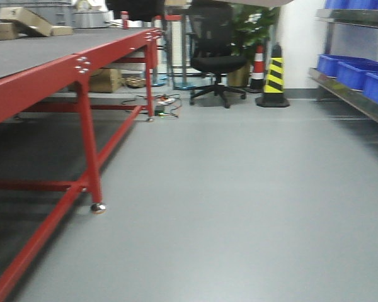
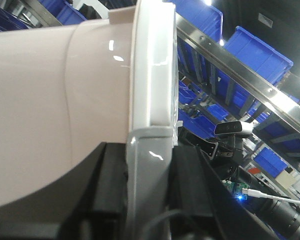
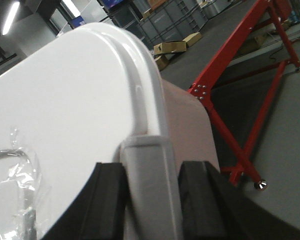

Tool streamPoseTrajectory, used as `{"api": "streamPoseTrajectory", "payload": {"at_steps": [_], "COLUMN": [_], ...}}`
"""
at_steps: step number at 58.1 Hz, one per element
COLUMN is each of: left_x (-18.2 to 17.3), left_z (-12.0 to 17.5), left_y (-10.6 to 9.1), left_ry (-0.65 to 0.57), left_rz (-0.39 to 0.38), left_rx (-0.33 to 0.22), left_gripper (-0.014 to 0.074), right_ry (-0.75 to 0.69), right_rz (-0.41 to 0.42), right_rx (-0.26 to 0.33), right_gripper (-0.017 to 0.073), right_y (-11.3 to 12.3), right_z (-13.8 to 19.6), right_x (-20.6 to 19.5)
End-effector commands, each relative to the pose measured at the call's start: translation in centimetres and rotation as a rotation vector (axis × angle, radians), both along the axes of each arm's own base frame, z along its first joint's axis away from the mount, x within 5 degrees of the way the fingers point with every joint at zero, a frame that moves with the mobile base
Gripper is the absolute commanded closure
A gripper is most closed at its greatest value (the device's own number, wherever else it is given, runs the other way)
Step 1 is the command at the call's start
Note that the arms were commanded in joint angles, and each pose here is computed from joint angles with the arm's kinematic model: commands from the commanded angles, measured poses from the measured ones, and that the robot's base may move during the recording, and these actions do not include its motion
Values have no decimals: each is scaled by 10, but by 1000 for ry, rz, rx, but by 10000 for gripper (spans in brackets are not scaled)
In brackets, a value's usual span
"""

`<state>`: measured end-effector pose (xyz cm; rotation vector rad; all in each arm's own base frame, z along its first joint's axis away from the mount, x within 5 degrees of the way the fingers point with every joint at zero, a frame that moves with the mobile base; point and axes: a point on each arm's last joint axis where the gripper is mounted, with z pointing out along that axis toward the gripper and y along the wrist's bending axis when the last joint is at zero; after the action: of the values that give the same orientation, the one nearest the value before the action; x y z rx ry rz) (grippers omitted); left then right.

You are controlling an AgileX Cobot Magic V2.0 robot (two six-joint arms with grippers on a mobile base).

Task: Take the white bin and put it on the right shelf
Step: 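Hold the bin raised in both grippers while driving past the red table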

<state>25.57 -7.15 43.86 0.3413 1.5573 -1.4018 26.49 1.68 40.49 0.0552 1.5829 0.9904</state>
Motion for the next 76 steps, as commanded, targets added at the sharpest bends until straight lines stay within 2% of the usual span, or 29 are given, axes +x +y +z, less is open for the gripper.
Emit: {"api": "streamPoseTrajectory", "payload": {"at_steps": [1, 76], "left_x": [-34, -34], "left_z": [27, 27], "left_y": [-10, -10], "left_ry": [-124, -124], "left_rz": [-219, -219], "left_rx": [-73, -73], "left_gripper": [711, 711], "right_ry": [-131, -131], "right_rz": [79, 79], "right_rx": [118, 118], "right_gripper": [501, 501], "right_y": [8, 8], "right_z": [33, 33], "right_x": [-16, -16]}}
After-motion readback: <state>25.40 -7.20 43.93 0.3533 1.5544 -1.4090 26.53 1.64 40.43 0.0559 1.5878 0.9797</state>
